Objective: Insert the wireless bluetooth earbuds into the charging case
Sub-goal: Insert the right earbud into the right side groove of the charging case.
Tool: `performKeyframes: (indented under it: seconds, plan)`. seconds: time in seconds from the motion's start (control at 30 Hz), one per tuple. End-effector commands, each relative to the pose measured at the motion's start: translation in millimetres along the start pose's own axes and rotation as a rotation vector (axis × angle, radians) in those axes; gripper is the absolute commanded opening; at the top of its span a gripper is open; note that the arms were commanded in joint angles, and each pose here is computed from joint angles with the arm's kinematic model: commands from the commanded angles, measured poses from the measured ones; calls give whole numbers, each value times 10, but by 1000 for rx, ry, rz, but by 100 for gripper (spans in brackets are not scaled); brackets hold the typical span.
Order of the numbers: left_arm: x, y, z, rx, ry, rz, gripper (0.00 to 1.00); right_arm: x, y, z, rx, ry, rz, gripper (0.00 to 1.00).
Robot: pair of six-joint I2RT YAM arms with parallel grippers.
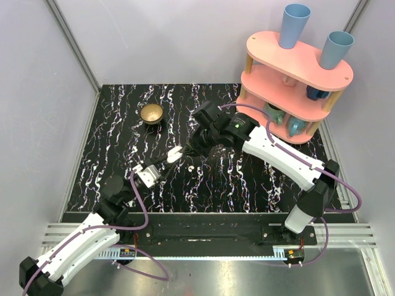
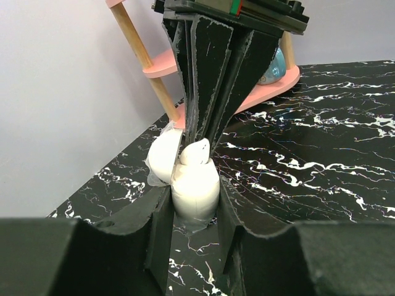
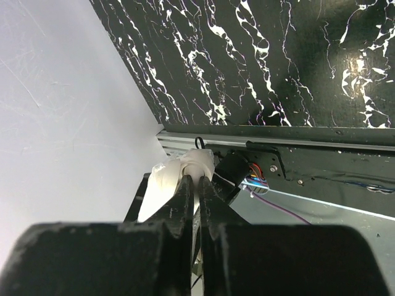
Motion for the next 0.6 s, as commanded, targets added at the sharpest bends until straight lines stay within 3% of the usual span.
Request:
performKeyframes:
  seconds: [0.0,0.1,0.23,0.57]
  plan:
    - [79,-712,-58,69,68,-215,0,-88,26,122,-30,-57,-27,9]
    - [81,-703,-71,60,70,-214,0,-133,12,177,-17,-93,-39,22]
    - [65,-690,-59,52,56,-213,0,-218,-38,221,-24,-126,-75,31]
    - [43,-680,-44,17,35,-224,0,-517,-155,339,-47,-207,-165,40]
Point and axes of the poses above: each gripper's point midway between its finger pads, its own x axis out along the fingers, its own z axis along the line the jaws close on, y = z × x, the point moved 1 cm from there along -x, back along the fingers, and after that the axes turned 9 degrees about -x, right-handed, at the moved point
